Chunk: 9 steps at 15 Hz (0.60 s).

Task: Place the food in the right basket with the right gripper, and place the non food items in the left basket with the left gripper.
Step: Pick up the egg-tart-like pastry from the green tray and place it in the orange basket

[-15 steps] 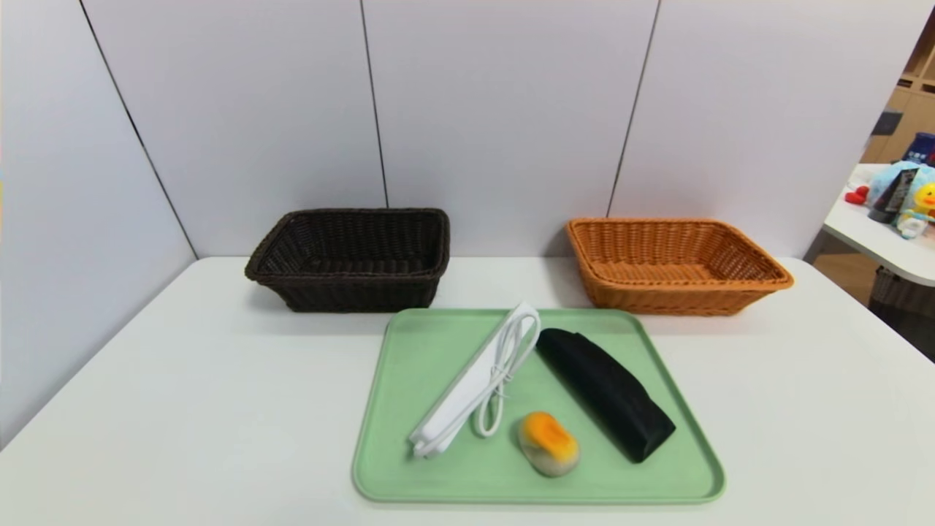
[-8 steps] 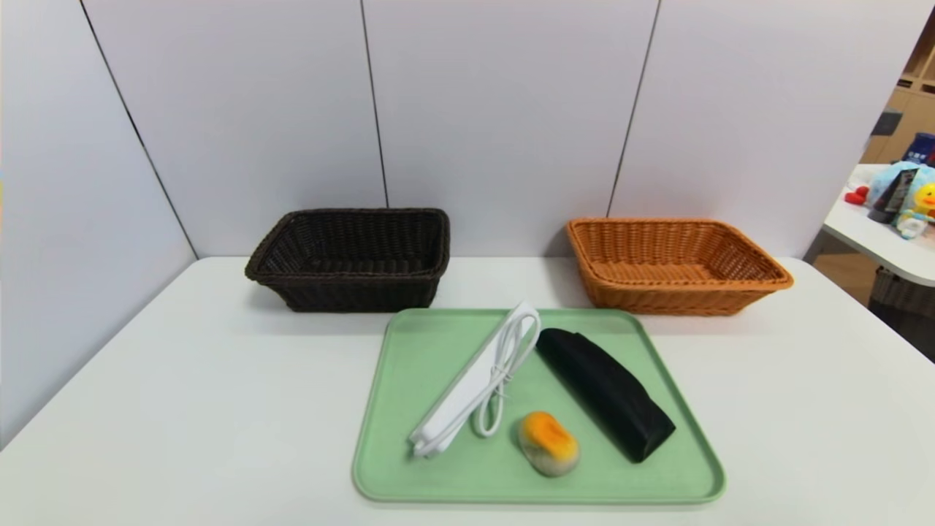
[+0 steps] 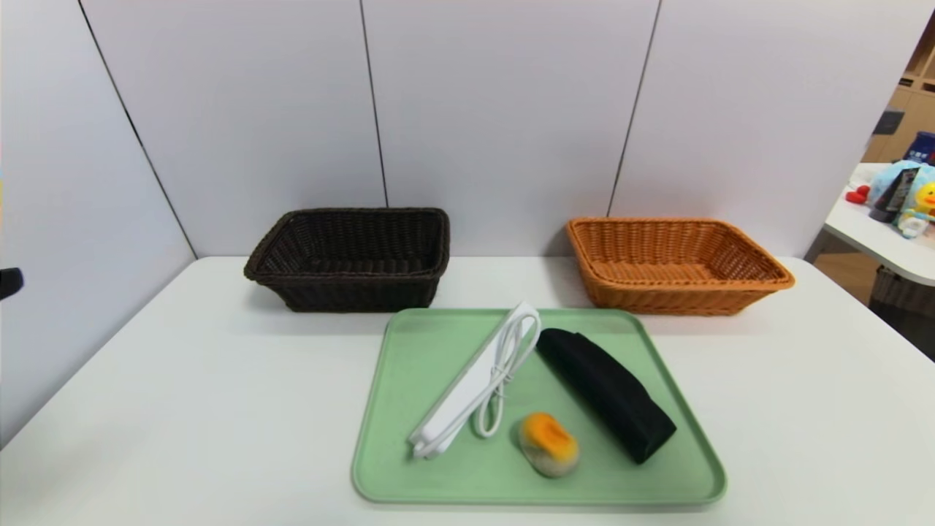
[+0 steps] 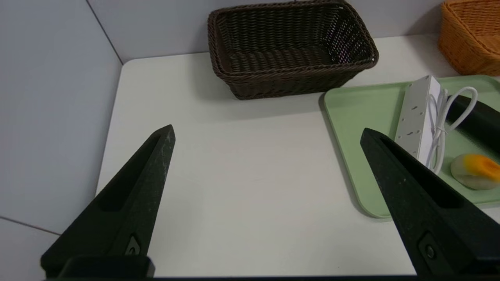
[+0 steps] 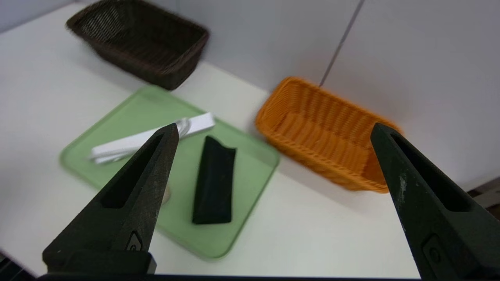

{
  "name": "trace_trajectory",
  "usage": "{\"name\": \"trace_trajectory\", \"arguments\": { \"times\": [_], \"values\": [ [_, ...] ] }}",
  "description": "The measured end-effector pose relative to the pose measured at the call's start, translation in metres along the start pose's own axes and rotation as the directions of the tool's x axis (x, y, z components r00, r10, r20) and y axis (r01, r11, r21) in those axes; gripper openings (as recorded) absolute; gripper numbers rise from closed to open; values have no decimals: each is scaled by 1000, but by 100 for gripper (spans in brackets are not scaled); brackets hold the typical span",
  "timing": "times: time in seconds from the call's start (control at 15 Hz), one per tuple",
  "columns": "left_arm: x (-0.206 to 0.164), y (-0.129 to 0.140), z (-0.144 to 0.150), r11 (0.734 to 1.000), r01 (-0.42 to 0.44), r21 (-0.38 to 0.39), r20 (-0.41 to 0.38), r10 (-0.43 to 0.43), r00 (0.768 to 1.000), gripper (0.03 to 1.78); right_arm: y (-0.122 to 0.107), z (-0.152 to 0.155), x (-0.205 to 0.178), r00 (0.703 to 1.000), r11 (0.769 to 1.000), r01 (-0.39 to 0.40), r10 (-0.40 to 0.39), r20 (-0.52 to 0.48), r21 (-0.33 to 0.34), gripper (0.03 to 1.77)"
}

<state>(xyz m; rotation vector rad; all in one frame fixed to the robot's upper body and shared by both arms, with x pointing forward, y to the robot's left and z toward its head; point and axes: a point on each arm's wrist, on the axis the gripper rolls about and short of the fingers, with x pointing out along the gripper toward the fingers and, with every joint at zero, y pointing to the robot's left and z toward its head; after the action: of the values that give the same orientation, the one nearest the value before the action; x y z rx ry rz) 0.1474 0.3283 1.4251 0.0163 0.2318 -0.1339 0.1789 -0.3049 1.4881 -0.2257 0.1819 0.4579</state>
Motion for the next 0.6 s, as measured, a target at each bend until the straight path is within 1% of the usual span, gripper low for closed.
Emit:
{"name": "trace_trajectory", "arguments": {
  "times": [0.13,0.2,0.27,0.33,0.47,0.6],
  "values": [
    [17,-3,-2,999,46,4,-61,-45,997,169,12,0,38,988,994,-104,105,-111,11,170],
    [26,-4,-4,999,54,2,-93,-54,994,169,20,-1,57,976,989,-147,148,-160,15,170],
    [34,-4,-6,998,57,-2,-124,-57,991,169,30,-5,77,956,981,-191,191,-221,23,170],
    [42,-4,-9,999,52,-6,-154,-52,987,169,40,-11,92,934,973,-228,227,-276,28,170],
    [57,-5,-13,1000,27,-11,-199,-28,980,169,59,-25,122,878,956,-291,281,-388,35,170],
    [69,-6,-12,1000,9,-11,-210,-11,978,169,74,-39,146,821,944,-326,306,-483,44,170]
  ]
}}
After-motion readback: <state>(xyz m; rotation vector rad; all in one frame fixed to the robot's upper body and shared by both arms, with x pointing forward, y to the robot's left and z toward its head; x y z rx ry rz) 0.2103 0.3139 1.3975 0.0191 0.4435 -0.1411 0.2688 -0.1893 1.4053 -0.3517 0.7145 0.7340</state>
